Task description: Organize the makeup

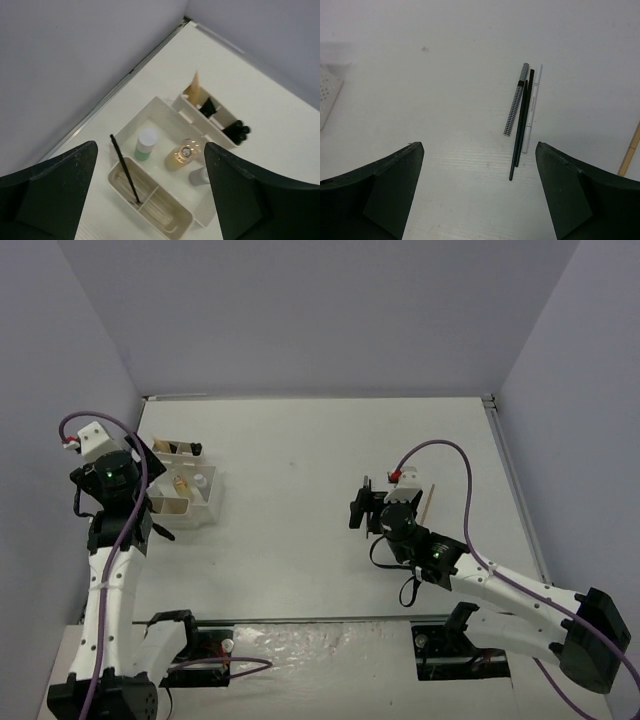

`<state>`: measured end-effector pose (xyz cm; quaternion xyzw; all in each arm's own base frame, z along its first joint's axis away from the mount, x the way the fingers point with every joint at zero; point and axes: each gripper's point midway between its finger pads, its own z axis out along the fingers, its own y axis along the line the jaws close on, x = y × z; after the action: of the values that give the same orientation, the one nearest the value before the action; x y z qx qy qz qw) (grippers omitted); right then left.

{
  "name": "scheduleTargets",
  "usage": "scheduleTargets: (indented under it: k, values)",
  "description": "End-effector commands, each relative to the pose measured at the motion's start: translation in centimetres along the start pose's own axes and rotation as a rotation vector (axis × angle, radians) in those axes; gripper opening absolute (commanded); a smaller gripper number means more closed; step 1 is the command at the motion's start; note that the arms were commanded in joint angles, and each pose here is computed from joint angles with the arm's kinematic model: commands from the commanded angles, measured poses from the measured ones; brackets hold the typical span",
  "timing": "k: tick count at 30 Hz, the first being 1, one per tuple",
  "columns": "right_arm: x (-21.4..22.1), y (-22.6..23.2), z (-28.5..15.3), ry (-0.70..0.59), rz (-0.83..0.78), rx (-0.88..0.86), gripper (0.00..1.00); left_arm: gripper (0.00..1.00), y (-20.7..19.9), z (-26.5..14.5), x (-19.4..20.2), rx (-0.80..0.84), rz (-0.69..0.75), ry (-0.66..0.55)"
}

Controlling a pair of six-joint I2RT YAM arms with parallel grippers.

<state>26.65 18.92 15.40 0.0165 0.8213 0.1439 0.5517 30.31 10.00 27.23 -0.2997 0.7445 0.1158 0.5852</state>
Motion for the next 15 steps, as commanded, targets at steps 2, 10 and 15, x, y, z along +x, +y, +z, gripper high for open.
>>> scheduleTargets:
  k: [2, 10, 15]
  values:
    - [0.8, -0.7, 2.4, 0.087, 0.096, 0.066, 0.85, 0.87, -5.6, -5.0, -1.6, 0.309, 0.043, 0.069]
    - [5.4, -1.2, 5.0, 0.245, 0.1, 0.124, 0.57, 0.87, -11.9, -10.2, 6.0, 0.719, 0.141, 0.354]
    - [8.1, -2.0, 5.6, 0.307, 0.112, 0.179, 0.46, 0.87, -12.4, -11.1, 9.1, 0.798, 0.168, 0.398]
